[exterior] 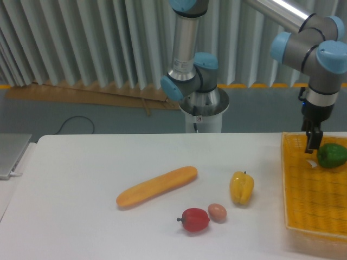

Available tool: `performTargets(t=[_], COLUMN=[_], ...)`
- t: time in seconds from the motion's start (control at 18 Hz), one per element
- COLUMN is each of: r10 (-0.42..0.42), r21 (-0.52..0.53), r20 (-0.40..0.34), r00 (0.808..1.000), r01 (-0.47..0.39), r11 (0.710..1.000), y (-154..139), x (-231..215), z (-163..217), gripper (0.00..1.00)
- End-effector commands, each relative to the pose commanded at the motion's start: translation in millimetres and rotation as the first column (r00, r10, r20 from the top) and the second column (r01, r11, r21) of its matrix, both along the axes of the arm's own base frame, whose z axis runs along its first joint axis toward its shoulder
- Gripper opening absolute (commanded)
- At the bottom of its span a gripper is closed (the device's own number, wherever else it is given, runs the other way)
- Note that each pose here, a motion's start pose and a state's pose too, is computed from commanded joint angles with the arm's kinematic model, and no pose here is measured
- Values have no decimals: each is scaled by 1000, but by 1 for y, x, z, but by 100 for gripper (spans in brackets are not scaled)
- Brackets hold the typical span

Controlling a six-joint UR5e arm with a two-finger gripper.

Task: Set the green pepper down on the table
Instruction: 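Lower the open gripper onto the green pepper in the basket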

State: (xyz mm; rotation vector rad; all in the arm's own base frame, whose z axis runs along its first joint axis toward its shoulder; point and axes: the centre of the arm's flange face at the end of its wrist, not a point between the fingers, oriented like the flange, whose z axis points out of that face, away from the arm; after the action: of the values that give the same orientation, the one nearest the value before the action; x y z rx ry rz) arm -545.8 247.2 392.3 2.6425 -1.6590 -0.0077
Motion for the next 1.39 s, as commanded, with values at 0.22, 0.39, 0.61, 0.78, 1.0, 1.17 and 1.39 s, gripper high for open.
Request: performTargets(t=[0.22,0.39,0.61,0.78,1.0,1.17,1.39], r10=[-34,-29,-37,-37,-37,-63,-77], r21=[2,4,20,21,20,20,20], r20=[10,-7,-1,8,19,22,28], r00=[999,1000,999,999,999,998,997], r01=[34,29,37,37,37,63,76], r11=[999,1000,999,999,999,998,997], y=[-34,-38,-42,-41,-68,-81,-77], x=[-28,-40,-48,-50,-59,-65,-62], z=[-19,-29,-36,-44,-50,-53,-56], gripper=[100,100,100,100,100,100,100])
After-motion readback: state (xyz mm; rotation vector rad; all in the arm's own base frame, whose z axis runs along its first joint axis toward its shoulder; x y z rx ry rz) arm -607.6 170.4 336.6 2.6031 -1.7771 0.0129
